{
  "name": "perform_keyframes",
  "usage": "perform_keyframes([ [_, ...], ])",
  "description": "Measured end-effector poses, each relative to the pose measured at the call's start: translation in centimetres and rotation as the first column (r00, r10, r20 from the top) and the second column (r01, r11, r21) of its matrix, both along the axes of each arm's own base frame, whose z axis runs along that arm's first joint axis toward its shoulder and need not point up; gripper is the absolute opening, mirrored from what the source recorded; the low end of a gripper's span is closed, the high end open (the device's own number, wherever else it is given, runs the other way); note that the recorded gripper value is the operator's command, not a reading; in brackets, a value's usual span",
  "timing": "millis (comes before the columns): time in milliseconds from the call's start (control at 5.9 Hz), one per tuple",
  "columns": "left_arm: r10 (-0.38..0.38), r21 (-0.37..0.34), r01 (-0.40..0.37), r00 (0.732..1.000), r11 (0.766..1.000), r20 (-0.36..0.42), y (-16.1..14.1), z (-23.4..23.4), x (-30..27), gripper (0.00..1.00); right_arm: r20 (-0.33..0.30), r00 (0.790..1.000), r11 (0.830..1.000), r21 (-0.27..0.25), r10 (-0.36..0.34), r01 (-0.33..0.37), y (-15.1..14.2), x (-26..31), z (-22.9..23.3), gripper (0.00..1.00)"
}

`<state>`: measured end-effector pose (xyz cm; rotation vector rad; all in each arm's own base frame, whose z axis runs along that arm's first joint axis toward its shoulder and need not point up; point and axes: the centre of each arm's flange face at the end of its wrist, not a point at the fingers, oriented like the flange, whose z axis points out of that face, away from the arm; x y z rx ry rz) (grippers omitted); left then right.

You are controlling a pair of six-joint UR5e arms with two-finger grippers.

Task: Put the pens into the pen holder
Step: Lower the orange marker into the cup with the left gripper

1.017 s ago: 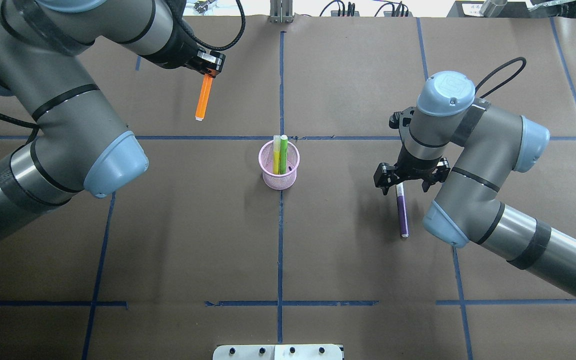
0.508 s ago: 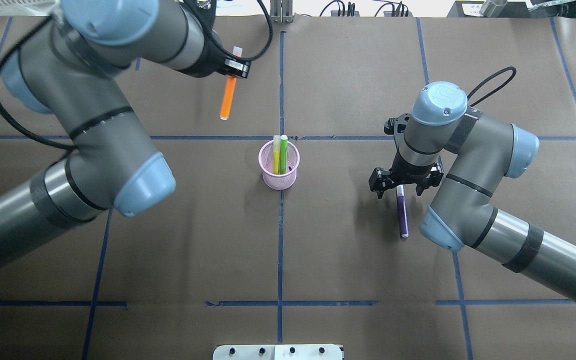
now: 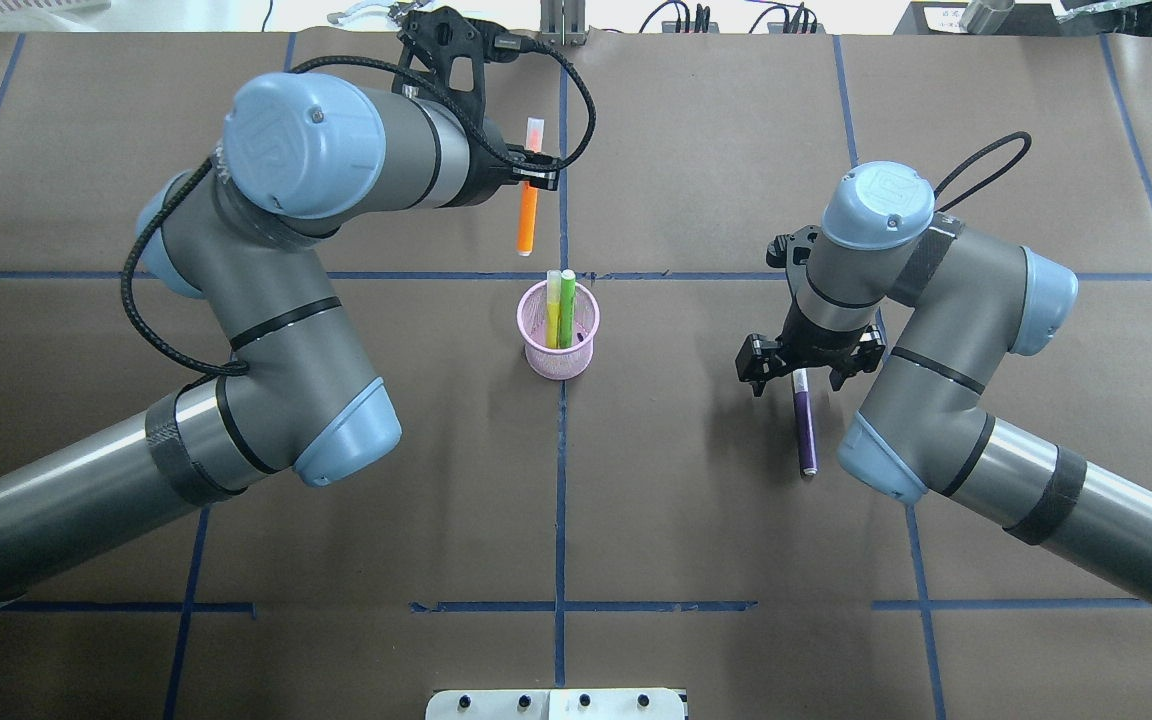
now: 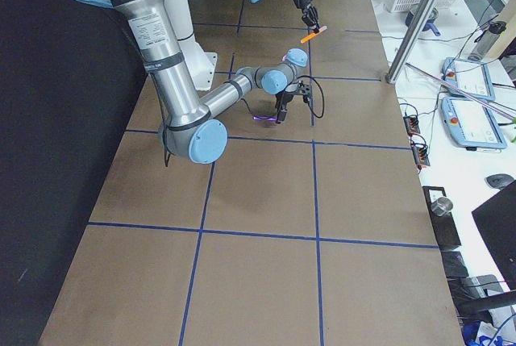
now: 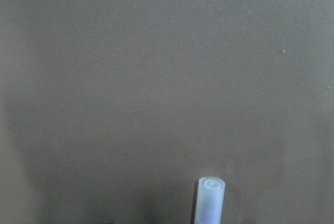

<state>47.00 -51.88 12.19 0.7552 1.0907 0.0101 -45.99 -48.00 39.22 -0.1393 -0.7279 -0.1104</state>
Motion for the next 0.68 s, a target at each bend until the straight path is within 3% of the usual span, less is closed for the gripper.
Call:
perform_keyframes([
  [169,0.006,0.008,-0.006,1.000,1.000,-0.028,0.1,1.2,1.2,0.00,0.000,1.000,1.000,0.000,0.000,0.000,0.0,0.0,0.0,1.00],
  [678,0.062,-0.010,-0.062,0.998,0.998,-0.013,2.7,4.9,4.5,0.00,-0.002,1.000,1.000,-0.001,0.002,-0.002,-0.1,0.1,0.0,1.00],
])
